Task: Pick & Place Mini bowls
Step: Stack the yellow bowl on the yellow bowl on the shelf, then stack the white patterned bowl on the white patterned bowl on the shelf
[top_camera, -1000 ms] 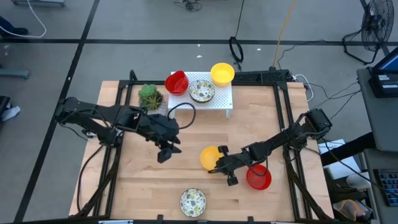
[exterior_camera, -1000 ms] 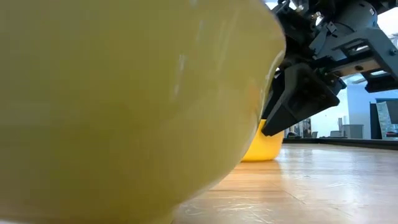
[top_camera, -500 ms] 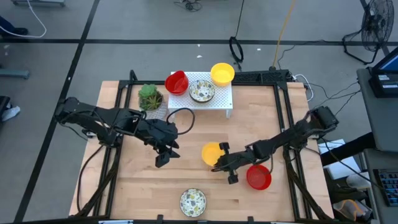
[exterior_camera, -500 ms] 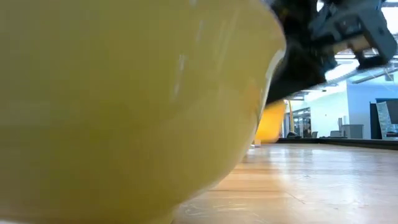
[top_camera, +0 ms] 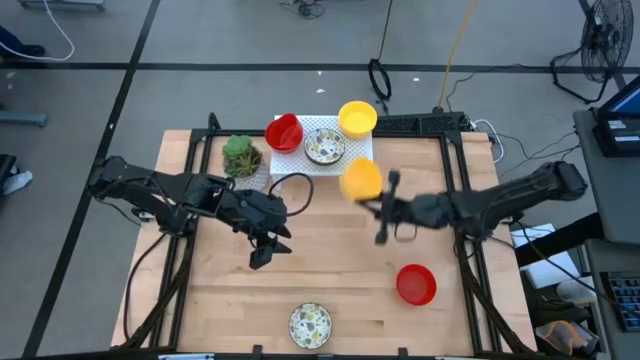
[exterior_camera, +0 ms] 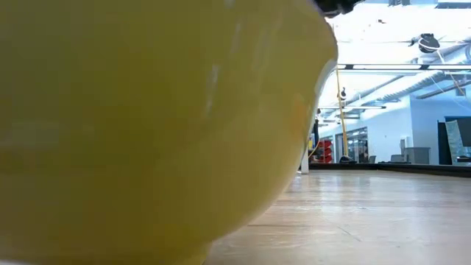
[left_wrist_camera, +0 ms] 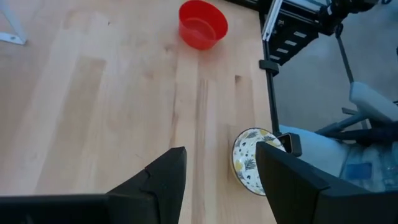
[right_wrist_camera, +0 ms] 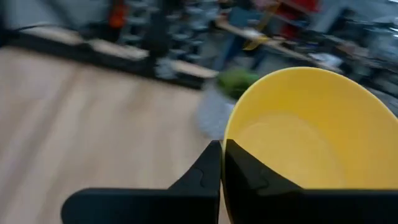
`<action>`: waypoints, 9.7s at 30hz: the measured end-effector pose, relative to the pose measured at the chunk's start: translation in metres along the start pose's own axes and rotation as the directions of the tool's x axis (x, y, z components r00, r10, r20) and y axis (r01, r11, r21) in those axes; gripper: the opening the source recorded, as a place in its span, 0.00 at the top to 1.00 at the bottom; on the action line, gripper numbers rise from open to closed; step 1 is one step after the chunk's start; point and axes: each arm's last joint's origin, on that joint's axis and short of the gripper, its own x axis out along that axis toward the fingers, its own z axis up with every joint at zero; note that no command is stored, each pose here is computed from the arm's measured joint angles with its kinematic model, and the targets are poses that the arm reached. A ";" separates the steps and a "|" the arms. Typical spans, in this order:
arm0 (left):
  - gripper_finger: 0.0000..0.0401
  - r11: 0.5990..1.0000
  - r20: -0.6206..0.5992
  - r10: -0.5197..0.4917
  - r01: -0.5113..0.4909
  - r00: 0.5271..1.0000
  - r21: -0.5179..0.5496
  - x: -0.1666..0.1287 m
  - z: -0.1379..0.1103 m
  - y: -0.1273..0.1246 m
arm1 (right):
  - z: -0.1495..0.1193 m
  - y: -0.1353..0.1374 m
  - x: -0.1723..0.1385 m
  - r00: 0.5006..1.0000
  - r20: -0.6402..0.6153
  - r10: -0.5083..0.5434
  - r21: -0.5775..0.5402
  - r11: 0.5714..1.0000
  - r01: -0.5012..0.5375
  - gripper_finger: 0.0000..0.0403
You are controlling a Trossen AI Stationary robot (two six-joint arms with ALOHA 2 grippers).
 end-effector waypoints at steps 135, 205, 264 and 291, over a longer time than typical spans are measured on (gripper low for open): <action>0.51 0.953 -0.393 0.067 -0.176 0.917 -0.248 0.211 -0.097 -0.050 | 0.039 -0.066 -0.007 0.954 0.053 0.294 0.118 0.947 -0.298 0.72; 0.94 0.957 -0.437 0.021 -0.145 0.899 -0.251 0.230 -0.102 -0.039 | 0.028 -0.056 -0.004 0.948 0.035 0.317 0.162 0.934 -0.319 0.72; 0.91 0.835 0.211 0.440 -0.310 0.873 -0.455 -0.005 0.058 0.240 | -0.002 -0.026 -0.025 0.789 -0.305 0.534 0.122 0.843 -0.523 0.72; 0.88 0.773 0.222 0.556 -0.400 0.801 -0.492 -0.009 0.060 0.245 | -0.001 -0.026 -0.024 0.792 -0.297 0.533 0.118 0.844 -0.523 0.72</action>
